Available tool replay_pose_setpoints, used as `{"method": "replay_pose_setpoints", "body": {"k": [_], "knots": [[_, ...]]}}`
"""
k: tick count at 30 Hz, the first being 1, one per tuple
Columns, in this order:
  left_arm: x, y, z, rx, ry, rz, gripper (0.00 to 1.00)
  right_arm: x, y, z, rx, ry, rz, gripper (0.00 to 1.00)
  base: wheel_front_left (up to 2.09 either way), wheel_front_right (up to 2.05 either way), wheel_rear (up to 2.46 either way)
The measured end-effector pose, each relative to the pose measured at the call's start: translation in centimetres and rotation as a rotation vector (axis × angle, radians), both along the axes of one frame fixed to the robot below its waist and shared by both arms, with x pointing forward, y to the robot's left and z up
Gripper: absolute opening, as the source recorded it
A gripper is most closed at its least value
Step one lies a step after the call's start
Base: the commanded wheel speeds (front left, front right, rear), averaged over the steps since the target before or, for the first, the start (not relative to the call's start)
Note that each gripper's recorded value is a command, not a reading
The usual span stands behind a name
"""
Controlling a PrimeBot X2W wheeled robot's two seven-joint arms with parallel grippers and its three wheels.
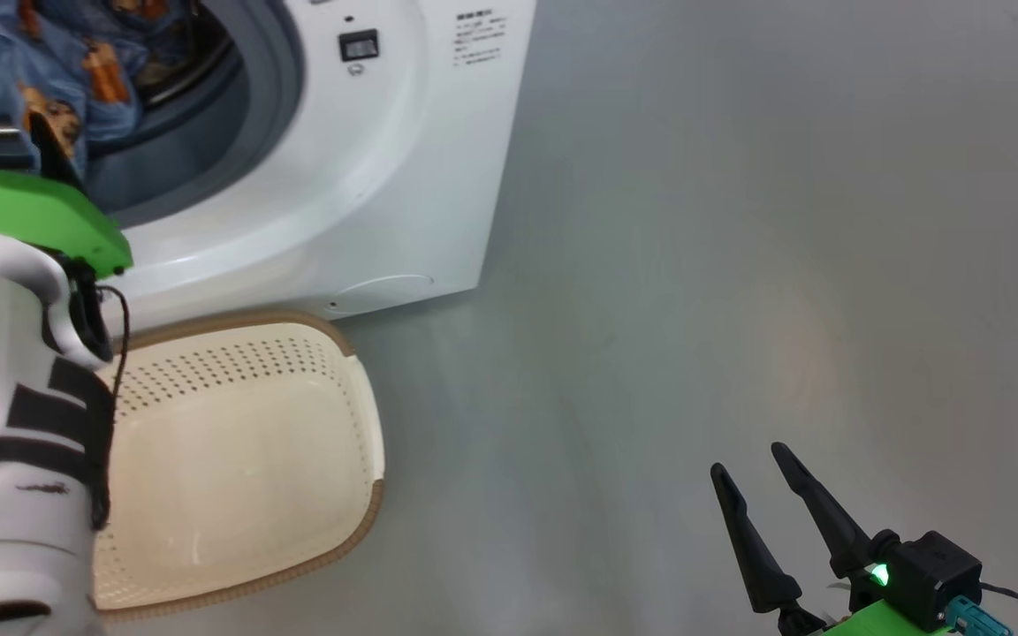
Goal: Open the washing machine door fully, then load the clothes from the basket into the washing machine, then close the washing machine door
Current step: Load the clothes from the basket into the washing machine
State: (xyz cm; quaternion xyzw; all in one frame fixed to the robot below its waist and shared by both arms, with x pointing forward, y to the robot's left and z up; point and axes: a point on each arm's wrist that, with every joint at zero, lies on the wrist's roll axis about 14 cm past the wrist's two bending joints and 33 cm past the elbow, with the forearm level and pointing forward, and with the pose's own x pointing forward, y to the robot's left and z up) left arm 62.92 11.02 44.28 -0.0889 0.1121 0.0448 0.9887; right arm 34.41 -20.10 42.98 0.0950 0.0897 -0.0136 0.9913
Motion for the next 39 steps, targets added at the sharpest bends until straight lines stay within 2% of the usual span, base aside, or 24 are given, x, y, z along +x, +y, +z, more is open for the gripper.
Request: {"method": "replay_pose_setpoints", "body": {"k": [11,18,25,31,39], "knots": [[-2.0,1.0,1.6,-0.030,-0.094,-0.010,1.00,1.5,0.6,0.5,0.005,-0.032,0.031,1.00,0.00,0.00,0.00],[-5.7,0.6,-1.6,-0.016,-0.073,-0.072,1.00,3.4,0.7,0.9,-0.007,-0.064,0.048,1.00,0.00,0.00,0.00],[-8.8,2.0,-1.6,0.003,-0.118,-0.066,1.00,5.0,1.4,0.7,-0.013,-0.072,0.082,1.00,0.00,0.00,0.00],[-12.6,3.2,-2.7,0.025,-0.097,-0.034,1.00,5.9,2.1,0.9,-0.008,-0.089,0.109,1.00,0.00,0.00,0.00],[-17.2,3.2,-2.2,0.016,-0.090,-0.013,1.00,6.6,2.4,1.1,-0.019,-0.103,0.128,1.00,0.00,0.00,0.00]]}}
